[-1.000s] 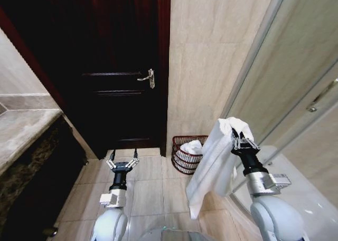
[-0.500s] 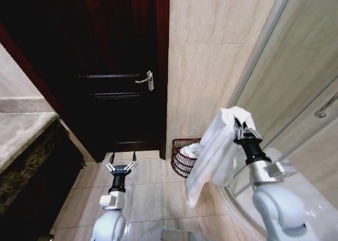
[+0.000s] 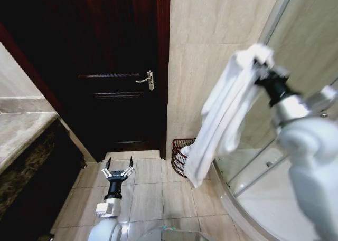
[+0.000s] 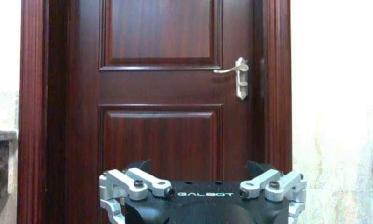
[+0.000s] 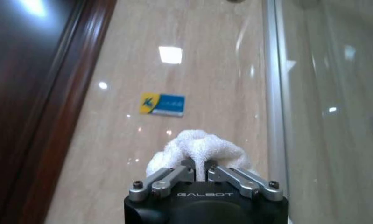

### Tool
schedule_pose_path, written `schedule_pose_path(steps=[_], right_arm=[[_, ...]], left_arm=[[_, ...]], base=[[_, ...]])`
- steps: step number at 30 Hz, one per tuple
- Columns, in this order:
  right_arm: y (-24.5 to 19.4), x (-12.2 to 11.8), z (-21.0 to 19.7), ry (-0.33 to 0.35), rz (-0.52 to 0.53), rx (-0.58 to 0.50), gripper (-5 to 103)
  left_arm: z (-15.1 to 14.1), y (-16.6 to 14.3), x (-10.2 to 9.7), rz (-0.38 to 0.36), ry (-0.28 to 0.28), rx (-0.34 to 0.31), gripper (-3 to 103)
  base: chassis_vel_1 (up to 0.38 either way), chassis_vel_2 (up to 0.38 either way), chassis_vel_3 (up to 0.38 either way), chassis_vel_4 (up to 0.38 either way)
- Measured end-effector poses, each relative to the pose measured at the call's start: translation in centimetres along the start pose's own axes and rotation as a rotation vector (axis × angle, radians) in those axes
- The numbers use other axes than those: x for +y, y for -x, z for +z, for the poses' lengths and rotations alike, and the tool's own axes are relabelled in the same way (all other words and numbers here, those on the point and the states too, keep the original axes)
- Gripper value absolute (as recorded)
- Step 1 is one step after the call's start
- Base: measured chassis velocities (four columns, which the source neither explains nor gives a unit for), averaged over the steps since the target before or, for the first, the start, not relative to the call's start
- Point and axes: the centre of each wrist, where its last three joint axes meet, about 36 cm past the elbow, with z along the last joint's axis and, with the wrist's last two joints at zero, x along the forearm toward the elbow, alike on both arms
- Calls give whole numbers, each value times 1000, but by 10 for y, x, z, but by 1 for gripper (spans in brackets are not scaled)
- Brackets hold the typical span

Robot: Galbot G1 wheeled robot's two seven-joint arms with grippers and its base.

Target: Discard the used towel into the hamper.

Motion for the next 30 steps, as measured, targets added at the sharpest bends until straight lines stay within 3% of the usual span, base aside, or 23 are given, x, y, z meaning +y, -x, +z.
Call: schedule_pose_path(steps=[2,7,14,17,21,30], right_arm=[[23,-14,-19,-12,-3,-27,7],[52,-19,-54,-16,-9,-85,7],[92,-2,-88,14,20,-71,7],[134,17,-122,142,97,-56,7],[166,25,-138,182,107,-53,7],[204,28,-152,187,111,-56,7]], left_arm=[[0,0,0,-2,-3,6,100],[0,-1,-2,-4,-6,9,100],[0,-1,-4,-18,-13,9,100],[0,0,-5,-22,-15,5,100],[0,1,-4,-29,-13,2,100],[-5,1,-5,-43,-19,-10,100]], base=[[0,0,0,0],[0,0,0,0],[0,0,0,0],[0,0,0,0],[0,0,0,0],[0,0,0,0]])
